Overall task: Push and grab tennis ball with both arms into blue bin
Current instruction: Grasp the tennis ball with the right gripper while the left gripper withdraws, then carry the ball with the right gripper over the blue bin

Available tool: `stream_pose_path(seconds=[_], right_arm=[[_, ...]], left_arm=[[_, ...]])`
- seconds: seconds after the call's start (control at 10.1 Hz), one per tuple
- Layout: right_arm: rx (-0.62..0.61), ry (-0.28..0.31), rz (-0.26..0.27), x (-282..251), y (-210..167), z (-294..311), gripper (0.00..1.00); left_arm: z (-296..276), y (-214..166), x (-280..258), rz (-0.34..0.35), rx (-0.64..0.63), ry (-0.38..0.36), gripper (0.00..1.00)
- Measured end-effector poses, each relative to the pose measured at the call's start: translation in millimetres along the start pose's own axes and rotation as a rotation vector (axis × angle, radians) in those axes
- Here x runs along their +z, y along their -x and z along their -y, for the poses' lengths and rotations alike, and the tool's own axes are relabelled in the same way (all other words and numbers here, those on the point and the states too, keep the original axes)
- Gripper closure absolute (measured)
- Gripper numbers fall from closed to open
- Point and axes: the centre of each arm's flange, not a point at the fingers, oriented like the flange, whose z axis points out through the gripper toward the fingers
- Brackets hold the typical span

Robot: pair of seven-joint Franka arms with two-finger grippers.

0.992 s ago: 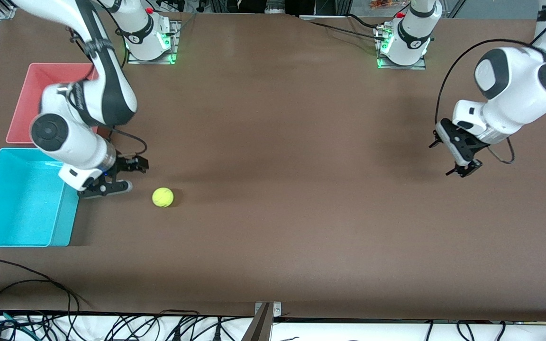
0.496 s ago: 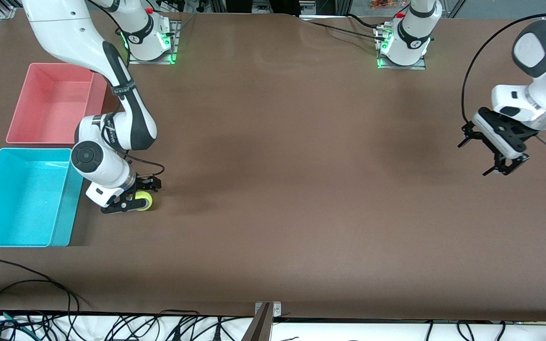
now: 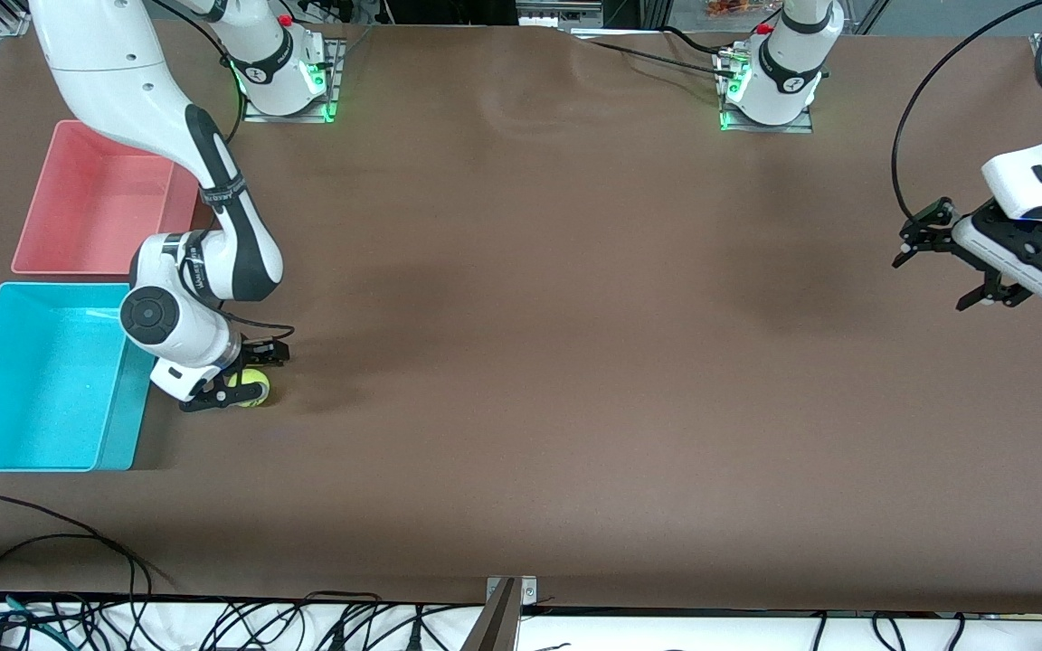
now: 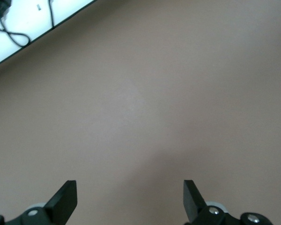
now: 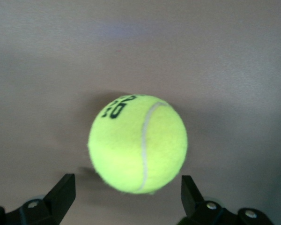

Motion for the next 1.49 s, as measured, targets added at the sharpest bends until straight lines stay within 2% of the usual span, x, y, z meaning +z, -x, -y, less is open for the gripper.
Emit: stream_pose_path(seconds=[0.3,0.4,0.5,0.79,1.19,1.39,1.49], right_arm=[[-0.001,0.005,-0.037,-2.5,-6.4,-3.4,0.00],[0.000,0.010,-0.070,-7.0,-10.7,-4.2,0.00],[0.001,0.015,-0.109,-10.4,-14.6,-5.4,0.00],[0.004,0.028,-0.180,6.1,-20.8,-3.3,0.00],[0.010,0.027,-0.197,17.0,-22.5,2.1,0.07],[0.011,0.026,-0.196,16.9,-22.5,2.4,0.08],[0.011,0.023,-0.193,16.2,-22.4,3.6,0.20]], left_arm=[[-8.8,-10.7,-39.5,0.099,-0.105,-0.054,0.00],[-16.1,-16.1,-54.6,0.119,-0.144,-0.059,0.00],[-22.5,-20.6,-69.4,0.128,-0.178,-0.057,0.00],[-30.5,-20.9,-101.6,0.157,-0.293,-0.048,0.00],[-41.8,-21.0,-123.9,0.200,-0.447,-0.070,0.00],[-70.0,-41.4,-123.8,0.205,-0.497,-0.113,0.00],[-84.8,-51.2,-124.2,0.198,-0.532,-0.124,0.00]])
